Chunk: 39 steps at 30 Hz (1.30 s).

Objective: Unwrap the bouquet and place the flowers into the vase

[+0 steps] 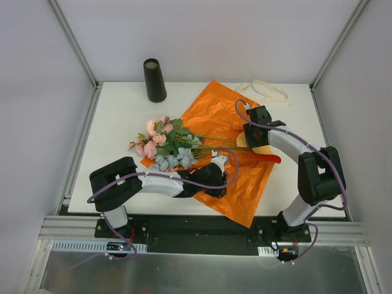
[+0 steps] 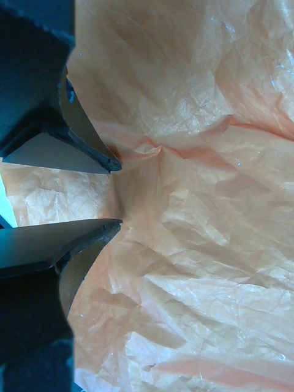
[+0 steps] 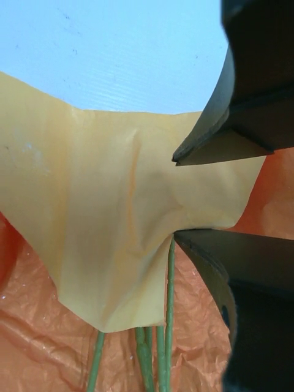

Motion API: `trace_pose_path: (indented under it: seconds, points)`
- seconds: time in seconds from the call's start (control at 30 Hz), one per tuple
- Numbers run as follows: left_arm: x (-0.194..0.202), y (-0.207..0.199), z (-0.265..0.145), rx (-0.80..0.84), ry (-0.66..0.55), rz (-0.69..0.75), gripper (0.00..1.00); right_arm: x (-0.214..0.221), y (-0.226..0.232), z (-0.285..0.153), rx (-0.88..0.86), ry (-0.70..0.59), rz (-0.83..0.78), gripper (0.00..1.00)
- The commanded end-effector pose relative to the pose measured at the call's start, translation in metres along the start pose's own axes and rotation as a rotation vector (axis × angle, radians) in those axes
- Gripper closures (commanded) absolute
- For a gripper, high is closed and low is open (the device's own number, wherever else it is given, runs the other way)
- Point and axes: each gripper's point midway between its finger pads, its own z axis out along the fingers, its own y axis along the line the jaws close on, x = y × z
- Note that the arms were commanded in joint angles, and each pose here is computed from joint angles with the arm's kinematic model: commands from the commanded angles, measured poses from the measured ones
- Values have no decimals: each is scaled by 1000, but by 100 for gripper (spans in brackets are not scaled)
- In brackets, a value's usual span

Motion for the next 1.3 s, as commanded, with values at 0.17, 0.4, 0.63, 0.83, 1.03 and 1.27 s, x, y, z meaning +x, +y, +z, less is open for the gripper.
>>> trace_pose_path:
  seconds: [0.17, 0.4, 0.63, 0.83, 1.03, 1.27]
  points:
    - [14, 16, -7, -69, 11, -33, 61, -18, -40, -7, 200, -82, -4, 85]
    - [13, 14, -8, -63, 10, -36, 61, -24, -56, -14, 237, -100, 60, 100]
    - [27, 18, -5, -81, 37, -47, 60, -44, -138, -21, 464, -152, 285, 100]
    - [32, 26, -6, -121, 47, -66, 60, -19, -181, 9, 603, -68, 425, 100]
    - [40, 34, -7, -162, 62, -100, 55, 20, -203, 25, 672, 41, 548, 100]
    - [30, 18, -12, -122, 61, -82, 51, 24, -198, 32, 628, 54, 627, 60]
